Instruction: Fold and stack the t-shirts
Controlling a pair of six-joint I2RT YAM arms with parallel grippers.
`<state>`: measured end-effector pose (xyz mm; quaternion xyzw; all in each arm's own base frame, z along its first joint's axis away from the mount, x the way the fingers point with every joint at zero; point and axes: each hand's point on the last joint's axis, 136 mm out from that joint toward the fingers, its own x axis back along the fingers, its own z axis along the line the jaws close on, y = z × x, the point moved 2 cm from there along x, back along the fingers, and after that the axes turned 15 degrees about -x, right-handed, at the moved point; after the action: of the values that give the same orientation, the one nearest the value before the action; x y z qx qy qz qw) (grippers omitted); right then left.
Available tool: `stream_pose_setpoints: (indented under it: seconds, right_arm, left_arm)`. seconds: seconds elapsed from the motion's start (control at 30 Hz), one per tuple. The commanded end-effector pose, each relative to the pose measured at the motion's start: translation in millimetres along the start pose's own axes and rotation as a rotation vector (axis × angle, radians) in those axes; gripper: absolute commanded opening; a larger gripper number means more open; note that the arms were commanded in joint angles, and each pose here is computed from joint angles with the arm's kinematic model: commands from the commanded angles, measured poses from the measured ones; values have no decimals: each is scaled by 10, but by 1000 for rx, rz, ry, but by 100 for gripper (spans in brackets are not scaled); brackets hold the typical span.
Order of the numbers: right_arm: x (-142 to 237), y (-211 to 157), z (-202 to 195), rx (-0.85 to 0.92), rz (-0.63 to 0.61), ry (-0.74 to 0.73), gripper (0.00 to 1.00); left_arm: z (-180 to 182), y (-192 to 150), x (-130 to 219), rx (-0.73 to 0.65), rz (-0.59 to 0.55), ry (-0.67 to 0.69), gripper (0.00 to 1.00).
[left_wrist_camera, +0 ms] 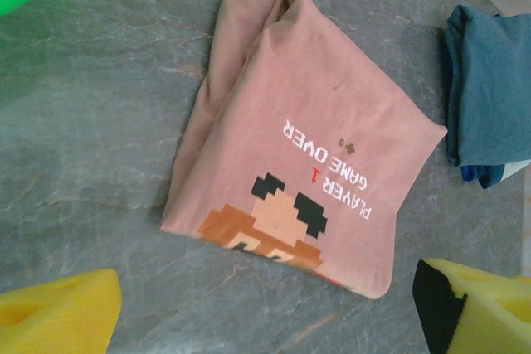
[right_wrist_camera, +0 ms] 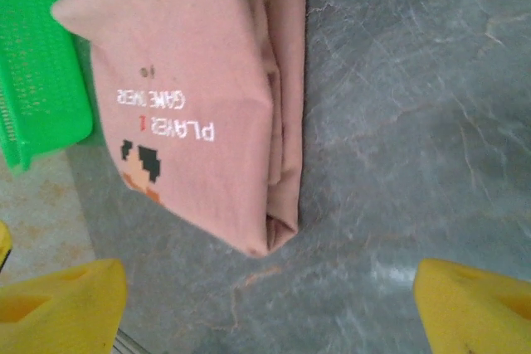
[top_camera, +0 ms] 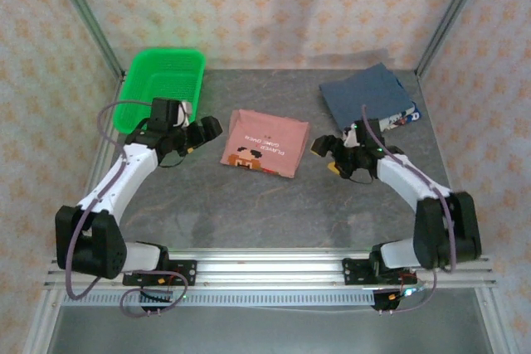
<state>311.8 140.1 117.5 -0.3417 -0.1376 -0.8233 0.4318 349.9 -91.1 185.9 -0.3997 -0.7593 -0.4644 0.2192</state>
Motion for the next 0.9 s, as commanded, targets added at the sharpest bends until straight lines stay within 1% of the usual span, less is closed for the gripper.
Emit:
stream_pose_setpoints:
  seconds: [0.0,0.07,0.2,0.3,0.37,0.47,0.63,0.87]
  right_arm:
    - [-212,202,335,72,-28,78,89]
    - [-410,244,385,72,9,55,89]
    - [-706,354,427,82,27,0,88]
    - [-909,429,385,83,45,-73,86]
    - [-1030,470,316,85,59,-156,84]
    - [-1117,497,255,107,62,-244,82]
    - [-1199,548,210,123,54,-318,81]
    - [-1315,498,141,174,72,-448,78]
  left_arm:
    - [-61,154,-220,-25,-57,-28,92]
    - [-62,151,-368,-28,-43,-35,92]
    - [6,130,-624,-6,-8,-36,92]
    - [22,145,-722,-3,-6,-41,92]
    - [34,155,-757,-5,-1,-37,92]
    - [59,155,-804,-4,10,-30,92]
    - [93,130,-888,1,26,-28,92]
    - [184,76,-927,17,35,-25,91]
